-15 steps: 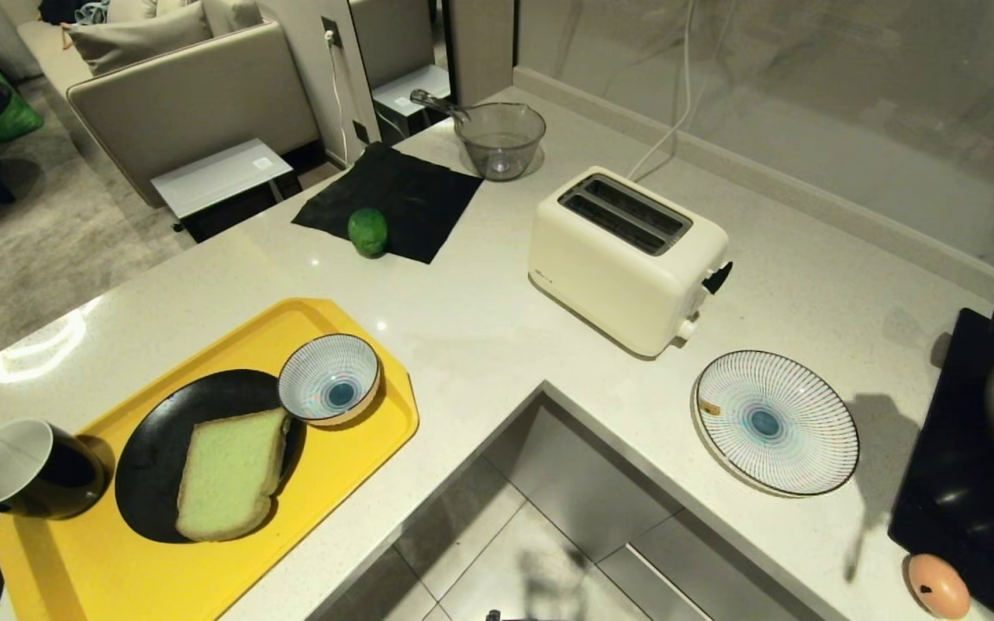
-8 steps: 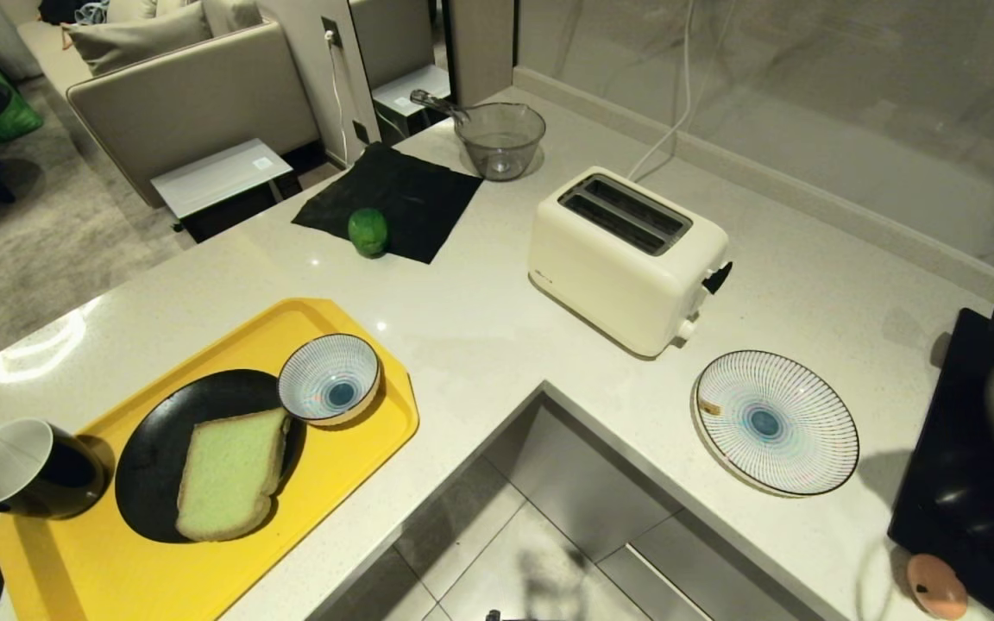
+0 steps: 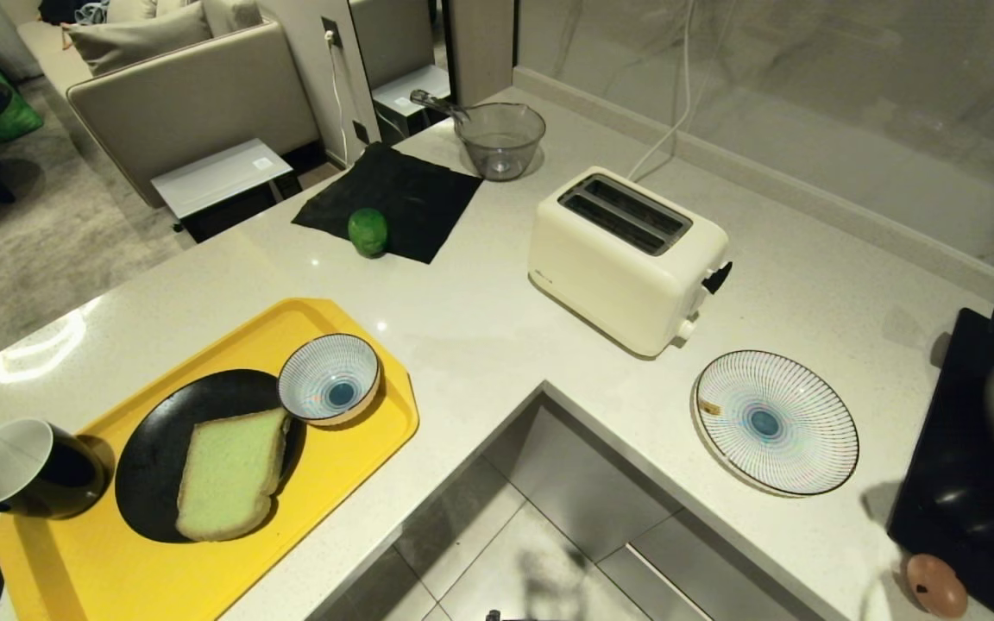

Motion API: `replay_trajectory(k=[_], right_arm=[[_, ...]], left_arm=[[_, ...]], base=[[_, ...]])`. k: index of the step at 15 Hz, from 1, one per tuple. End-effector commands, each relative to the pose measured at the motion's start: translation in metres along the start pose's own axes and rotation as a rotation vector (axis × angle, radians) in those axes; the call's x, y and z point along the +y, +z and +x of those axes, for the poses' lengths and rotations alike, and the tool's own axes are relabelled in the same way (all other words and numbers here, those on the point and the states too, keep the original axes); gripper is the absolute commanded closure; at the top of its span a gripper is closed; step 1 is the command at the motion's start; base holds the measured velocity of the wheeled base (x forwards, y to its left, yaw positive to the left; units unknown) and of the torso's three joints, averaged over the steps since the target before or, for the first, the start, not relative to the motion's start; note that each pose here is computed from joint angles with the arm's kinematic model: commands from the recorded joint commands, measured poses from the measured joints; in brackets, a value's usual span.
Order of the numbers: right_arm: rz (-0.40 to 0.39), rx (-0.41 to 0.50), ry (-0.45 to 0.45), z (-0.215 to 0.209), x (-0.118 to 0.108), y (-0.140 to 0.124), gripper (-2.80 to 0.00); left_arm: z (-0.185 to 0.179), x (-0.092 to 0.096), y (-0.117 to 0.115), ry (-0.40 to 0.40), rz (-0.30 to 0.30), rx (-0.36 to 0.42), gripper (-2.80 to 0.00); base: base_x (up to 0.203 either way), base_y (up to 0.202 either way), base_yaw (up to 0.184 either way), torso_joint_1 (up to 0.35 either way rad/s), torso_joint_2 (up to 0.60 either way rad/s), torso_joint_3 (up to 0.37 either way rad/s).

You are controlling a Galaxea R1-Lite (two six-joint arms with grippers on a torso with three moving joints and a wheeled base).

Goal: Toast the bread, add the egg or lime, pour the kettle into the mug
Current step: Put the egg in the bowl

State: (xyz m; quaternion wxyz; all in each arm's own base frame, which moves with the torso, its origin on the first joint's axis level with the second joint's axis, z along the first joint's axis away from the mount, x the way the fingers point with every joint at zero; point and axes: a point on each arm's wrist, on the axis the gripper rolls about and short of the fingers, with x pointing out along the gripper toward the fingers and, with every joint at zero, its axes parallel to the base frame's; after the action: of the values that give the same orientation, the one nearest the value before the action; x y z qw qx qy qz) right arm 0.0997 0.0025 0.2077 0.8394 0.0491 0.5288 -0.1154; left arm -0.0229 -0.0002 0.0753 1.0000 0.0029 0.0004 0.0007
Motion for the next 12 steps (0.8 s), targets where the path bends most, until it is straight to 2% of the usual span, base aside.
replay_trajectory(k=[1,5,8,10,12], right_arm=[[0.007,0.010,0.028,0.010,0.001,-0.003,-2.80],[0.032,0.017,0.024,0.030,0.000,0.009,-2.80],[-0.047,0.003,-0.026,0.045,-0.014,0.015,-2.80],[-0.073,0.004,-0.043,0.057,-0.024,0.023,-2.80],[-0.122,0.006,0.019,0.061,-0.029,0.027,-2.80]], left_arm=[[0.000,0.000,0.000,0.000,0.000,-0.001,0.00],[0.000,0.000,0.000,0.000,0.000,-0.001,0.00],[0.000,0.000,0.000,0.000,0.000,-0.001,0.00],[0.000,0.000,0.000,0.000,0.000,-0.001,0.00],[0.000,0.000,0.000,0.000,0.000,-0.001,0.00]], base=[[0.000,0.000,0.000,0.000,0.00,0.000],[0.000,0.000,0.000,0.000,0.00,0.000],[0.000,0.000,0.000,0.000,0.00,0.000],[0.000,0.000,0.000,0.000,0.00,0.000],[0.000,0.000,0.000,0.000,0.00,0.000]])
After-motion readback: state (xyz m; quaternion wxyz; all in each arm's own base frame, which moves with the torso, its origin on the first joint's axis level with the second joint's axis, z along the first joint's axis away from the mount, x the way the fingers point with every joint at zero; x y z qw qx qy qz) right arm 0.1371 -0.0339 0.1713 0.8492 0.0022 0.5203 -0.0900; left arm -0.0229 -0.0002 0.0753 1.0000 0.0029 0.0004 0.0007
